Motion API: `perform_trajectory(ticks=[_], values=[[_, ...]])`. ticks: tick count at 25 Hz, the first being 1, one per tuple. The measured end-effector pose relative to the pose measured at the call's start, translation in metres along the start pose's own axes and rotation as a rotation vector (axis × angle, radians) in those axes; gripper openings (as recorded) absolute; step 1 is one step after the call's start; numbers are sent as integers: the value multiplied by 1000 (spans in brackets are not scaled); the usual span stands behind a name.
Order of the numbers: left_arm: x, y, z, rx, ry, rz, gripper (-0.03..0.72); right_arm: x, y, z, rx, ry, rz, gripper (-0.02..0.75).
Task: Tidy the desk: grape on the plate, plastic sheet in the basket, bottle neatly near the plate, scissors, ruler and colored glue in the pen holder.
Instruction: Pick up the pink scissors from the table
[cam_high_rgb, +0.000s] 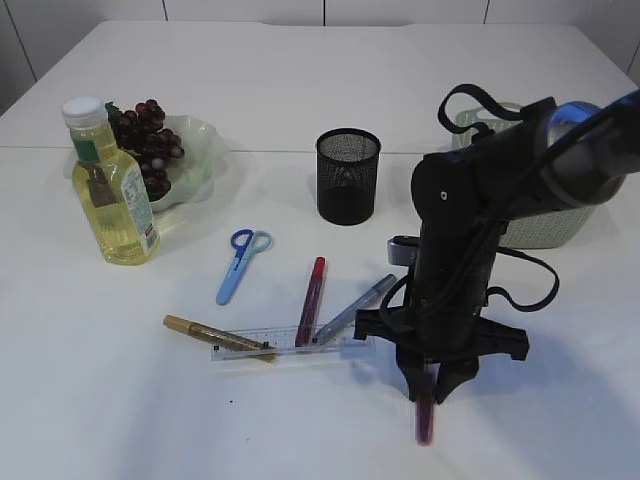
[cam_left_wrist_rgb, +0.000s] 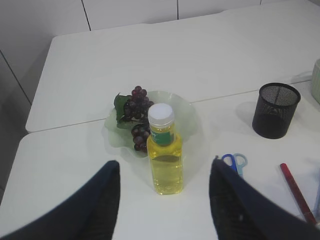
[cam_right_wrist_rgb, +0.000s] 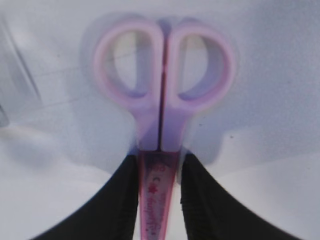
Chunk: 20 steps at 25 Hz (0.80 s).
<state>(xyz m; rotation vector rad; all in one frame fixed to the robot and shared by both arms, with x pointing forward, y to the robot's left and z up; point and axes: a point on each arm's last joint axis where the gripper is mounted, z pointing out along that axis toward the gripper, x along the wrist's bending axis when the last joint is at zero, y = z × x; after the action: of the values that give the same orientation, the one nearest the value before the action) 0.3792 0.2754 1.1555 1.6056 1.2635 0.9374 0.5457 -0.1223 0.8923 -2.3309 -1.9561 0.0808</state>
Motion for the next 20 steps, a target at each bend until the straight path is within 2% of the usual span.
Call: perform_trajectory(ticks=[4,14,20], values=[[0,0,0,0,0,0,415,0,0,0,-1,-2,-14,193],[0,0,0,0,0,0,415,0,1,0,-5,-5,-33,190],[0,0,0,0,0,0,415,-1,1,0,-7,-12,-115,190]])
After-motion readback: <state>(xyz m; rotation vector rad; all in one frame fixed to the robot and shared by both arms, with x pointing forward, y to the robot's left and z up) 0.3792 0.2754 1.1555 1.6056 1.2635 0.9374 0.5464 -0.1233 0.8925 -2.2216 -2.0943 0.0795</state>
